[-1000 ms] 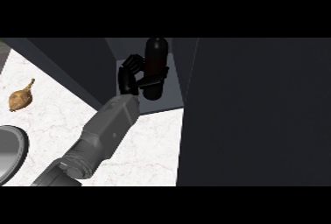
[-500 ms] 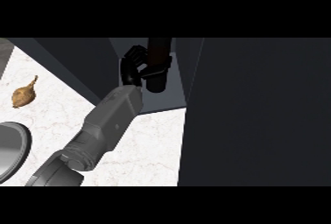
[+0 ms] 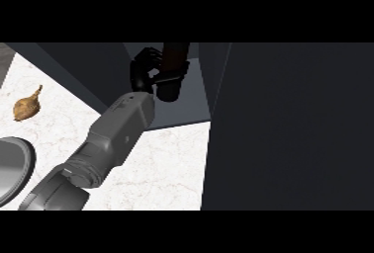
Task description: Pick up the wine, place it into the cabinet and close the cabinet
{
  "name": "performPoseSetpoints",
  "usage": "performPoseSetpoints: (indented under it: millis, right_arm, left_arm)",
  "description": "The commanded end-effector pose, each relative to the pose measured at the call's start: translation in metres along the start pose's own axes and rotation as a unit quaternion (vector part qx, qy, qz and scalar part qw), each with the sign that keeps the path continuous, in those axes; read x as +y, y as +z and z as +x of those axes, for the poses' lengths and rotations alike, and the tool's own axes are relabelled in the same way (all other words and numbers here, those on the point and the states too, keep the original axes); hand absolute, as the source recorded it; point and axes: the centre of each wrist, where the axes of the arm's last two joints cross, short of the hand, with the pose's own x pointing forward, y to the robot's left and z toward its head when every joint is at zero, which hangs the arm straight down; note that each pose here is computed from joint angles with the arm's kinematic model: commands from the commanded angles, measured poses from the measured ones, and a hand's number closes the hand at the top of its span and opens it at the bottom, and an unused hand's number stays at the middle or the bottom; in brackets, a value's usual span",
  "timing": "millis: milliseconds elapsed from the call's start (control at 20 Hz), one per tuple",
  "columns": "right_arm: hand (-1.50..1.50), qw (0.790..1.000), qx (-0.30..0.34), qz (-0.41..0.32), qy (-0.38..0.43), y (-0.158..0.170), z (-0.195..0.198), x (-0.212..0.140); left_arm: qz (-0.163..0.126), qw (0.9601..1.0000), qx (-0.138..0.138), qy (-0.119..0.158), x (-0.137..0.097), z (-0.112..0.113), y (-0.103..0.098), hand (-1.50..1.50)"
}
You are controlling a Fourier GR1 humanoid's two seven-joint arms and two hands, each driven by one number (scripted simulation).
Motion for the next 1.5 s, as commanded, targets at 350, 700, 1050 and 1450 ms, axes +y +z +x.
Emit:
performPoseSetpoints:
  millis: [350, 700, 1050, 1450]
  right_arm:
    - [-1.50, 1.000, -0.009, 0.016, 0.001, 0.005, 0.005, 0.000]
    - [-1.50, 0.999, -0.017, 0.027, 0.006, 0.003, 0.004, 0.006]
    - [-1.50, 0.999, -0.023, 0.025, -0.004, 0.002, 0.004, 0.005]
    - [-1.50, 0.999, -0.022, 0.026, 0.000, 0.004, 0.003, 0.008]
  left_arm:
    - [0.059, 0.9842, -0.047, -0.160, 0.037, -0.017, -0.009, 1.50]
    - [0.082, 0.9765, -0.040, -0.195, 0.052, -0.016, -0.017, 1.50]
    - [0.052, 0.9801, -0.028, -0.190, 0.063, -0.020, -0.019, -1.50]
    - [0.050, 0.9836, -0.018, -0.172, 0.065, -0.019, -0.020, -1.50]
